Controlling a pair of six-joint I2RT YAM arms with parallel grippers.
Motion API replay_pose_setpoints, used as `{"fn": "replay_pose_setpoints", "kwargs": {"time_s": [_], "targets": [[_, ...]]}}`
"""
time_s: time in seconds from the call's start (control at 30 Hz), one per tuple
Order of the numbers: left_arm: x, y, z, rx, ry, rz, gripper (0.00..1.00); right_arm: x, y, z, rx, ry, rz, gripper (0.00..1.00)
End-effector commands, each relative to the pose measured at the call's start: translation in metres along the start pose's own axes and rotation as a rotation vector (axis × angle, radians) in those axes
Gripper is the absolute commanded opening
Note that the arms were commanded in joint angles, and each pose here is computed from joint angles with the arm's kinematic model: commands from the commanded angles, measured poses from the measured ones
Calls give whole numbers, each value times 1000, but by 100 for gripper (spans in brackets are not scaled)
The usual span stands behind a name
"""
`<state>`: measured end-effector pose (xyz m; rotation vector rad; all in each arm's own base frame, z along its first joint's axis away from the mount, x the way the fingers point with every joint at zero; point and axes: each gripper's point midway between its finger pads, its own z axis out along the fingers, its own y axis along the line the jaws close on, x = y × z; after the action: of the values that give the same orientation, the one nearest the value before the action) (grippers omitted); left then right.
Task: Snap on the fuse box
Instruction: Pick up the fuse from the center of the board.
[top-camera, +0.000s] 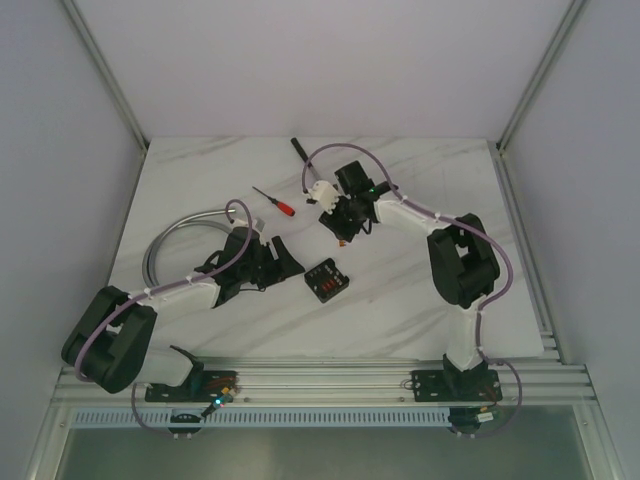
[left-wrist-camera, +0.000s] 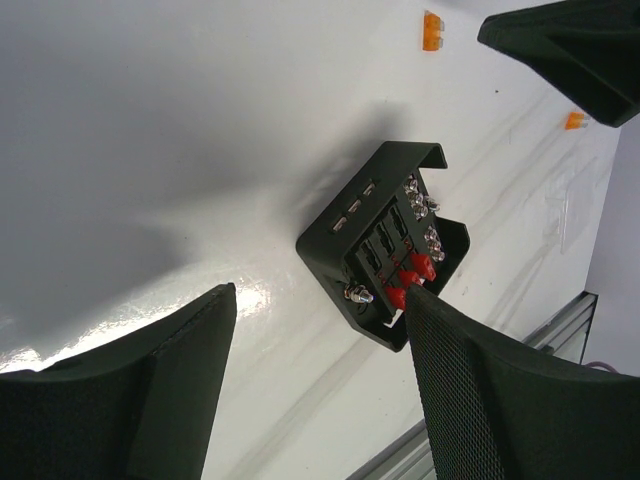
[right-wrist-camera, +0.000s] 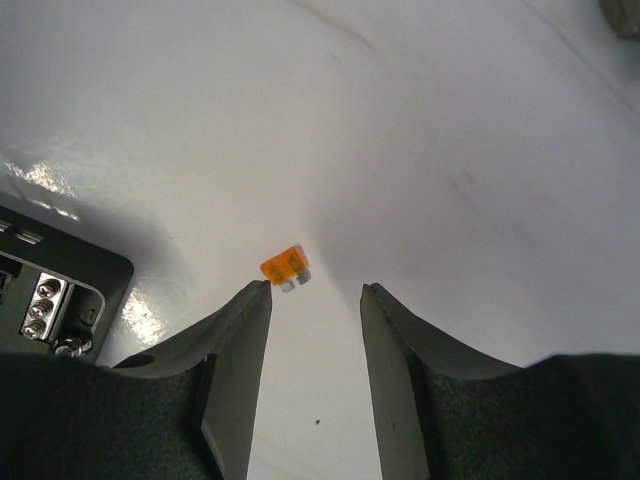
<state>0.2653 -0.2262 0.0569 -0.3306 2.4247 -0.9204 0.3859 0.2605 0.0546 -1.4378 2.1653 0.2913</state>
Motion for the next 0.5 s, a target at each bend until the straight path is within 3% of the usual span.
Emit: {"fn": "replay_pose_setpoints", "kwargs": {"time_s": [0.0, 0.47], "targets": [[0, 5, -4, -19, -6, -10, 77, -7, 6, 7, -70, -5, -95, 48], [-3, 7, -6, -33, -13, -25, 85, 12, 12, 25, -105, 66, -81, 47]]}}
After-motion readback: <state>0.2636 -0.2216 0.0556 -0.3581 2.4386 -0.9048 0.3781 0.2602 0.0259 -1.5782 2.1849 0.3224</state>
